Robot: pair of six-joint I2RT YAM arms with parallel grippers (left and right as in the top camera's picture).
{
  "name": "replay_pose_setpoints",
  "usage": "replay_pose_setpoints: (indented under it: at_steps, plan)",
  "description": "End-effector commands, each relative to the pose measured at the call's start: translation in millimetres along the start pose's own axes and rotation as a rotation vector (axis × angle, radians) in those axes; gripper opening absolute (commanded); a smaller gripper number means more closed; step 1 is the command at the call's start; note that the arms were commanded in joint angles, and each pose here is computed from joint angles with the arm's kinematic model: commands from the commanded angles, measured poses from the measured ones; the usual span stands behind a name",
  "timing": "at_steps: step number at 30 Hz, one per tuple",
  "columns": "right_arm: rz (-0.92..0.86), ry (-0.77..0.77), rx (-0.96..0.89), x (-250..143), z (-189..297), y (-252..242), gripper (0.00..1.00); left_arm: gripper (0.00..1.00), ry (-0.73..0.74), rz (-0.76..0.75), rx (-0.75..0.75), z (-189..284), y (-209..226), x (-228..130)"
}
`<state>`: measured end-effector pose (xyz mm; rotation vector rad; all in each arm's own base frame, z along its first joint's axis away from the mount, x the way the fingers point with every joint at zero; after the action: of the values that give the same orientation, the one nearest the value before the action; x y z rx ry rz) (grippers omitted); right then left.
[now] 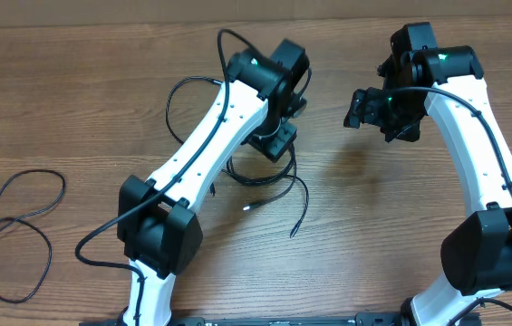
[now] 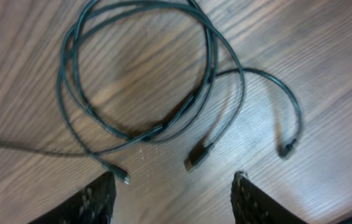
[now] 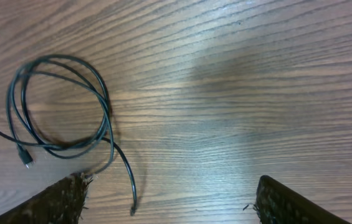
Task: Untangle cables
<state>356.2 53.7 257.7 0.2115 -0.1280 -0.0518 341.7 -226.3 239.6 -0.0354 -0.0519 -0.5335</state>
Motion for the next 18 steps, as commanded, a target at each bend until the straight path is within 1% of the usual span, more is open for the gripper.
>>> replay_pose_setpoints:
  at_steps: [1,4,8,9,11,13,16,18]
  plan:
    - [0.027,-0.028,-0.009,-0.2,8.2,0.0,0.87,0.59,0.042,-0.072,-0.008,-38.2,2.5,-5.0]
    - [0.026,-0.024,-0.01,-0.8,8.2,-0.1,0.87,0.59,0.036,-0.128,-0.063,-63.9,-0.9,-6.8]
    - [0.025,-0.019,-0.011,-1.5,8.2,-0.3,0.88,0.5,0.058,-0.154,-0.063,-84.9,0.3,-13.9]
    - [0.025,-0.02,-0.011,-1.4,8.2,-0.2,0.88,0.49,0.065,-0.167,-0.064,-89.2,0.4,-16.0]
    - [0.026,-0.023,-0.01,-1.0,8.2,-0.1,0.89,0.52,0.07,-0.173,-0.064,-97.7,0.5,-18.8]
    - [0.026,-0.026,-0.009,-0.5,8.2,0.0,0.89,0.51,0.066,-0.173,-0.064,-107.0,0.6,-20.6]
    - [0.025,-0.025,-0.01,-0.7,8.2,0.0,0.89,0.44,0.055,-0.173,-0.063,-122.7,1.1,-24.3]
    - [0.025,-0.021,-0.01,-1.3,8.2,-0.2,0.89,0.42,0.046,-0.173,-0.061,-131.1,1.4,-26.5]
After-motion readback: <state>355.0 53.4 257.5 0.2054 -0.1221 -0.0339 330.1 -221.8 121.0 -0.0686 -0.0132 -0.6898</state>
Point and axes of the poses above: each gripper's point midway between its finger pads, its own z axis back along the fingers, its own y axis along the line the jaws close on, x = y × z, the point moved 10 cm from there along z, back along the fingers, and after that the axes turned 7 degrees about z, right-handed, at the moved point
